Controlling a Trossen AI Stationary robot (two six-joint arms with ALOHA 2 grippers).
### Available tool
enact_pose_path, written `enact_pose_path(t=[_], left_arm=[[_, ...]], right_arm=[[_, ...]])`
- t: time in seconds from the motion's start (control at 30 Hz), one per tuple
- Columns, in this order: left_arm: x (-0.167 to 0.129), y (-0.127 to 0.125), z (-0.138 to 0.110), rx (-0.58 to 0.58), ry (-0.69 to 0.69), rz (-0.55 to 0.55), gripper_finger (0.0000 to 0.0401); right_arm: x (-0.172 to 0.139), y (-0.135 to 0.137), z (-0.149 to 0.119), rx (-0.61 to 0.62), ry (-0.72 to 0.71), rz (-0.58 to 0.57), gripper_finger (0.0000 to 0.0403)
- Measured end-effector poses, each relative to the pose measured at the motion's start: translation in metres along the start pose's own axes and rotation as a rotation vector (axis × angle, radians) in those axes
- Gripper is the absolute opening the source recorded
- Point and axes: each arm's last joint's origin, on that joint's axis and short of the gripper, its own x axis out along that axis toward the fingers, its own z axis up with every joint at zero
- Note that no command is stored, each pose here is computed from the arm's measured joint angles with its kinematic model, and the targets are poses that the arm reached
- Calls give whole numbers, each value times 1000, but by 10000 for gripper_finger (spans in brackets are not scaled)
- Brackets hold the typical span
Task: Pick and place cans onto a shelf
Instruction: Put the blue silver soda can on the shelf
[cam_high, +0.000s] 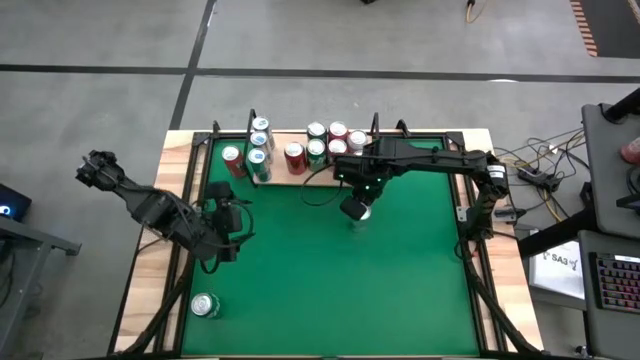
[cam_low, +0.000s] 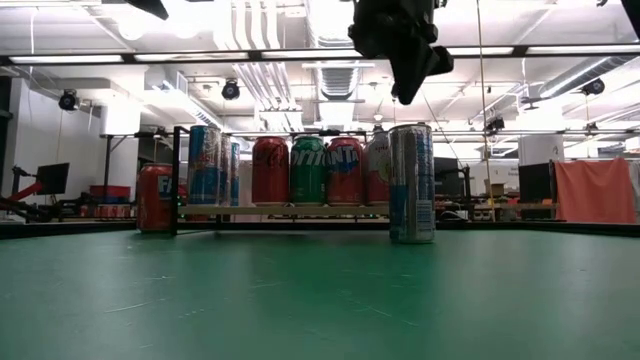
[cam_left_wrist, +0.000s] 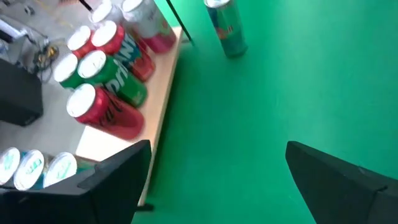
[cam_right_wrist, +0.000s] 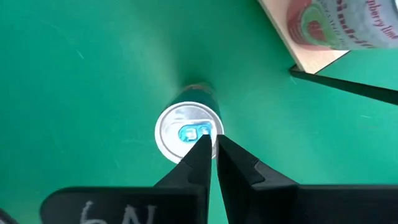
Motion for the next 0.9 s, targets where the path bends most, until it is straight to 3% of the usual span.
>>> enact_pose_path(t=[0.2, 0.63, 0.9], left_arm=[[7, 11, -5, 17, -56, 22, 356], [6, 22, -10, -18, -130, 130, 356], [4, 25, -11, -20, -146, 175, 356]], right_arm=[[0, 1, 0, 25, 19, 29, 66], [1, 2, -1, 92, -2, 0, 252], [9, 3, -1, 145, 14, -20, 314]])
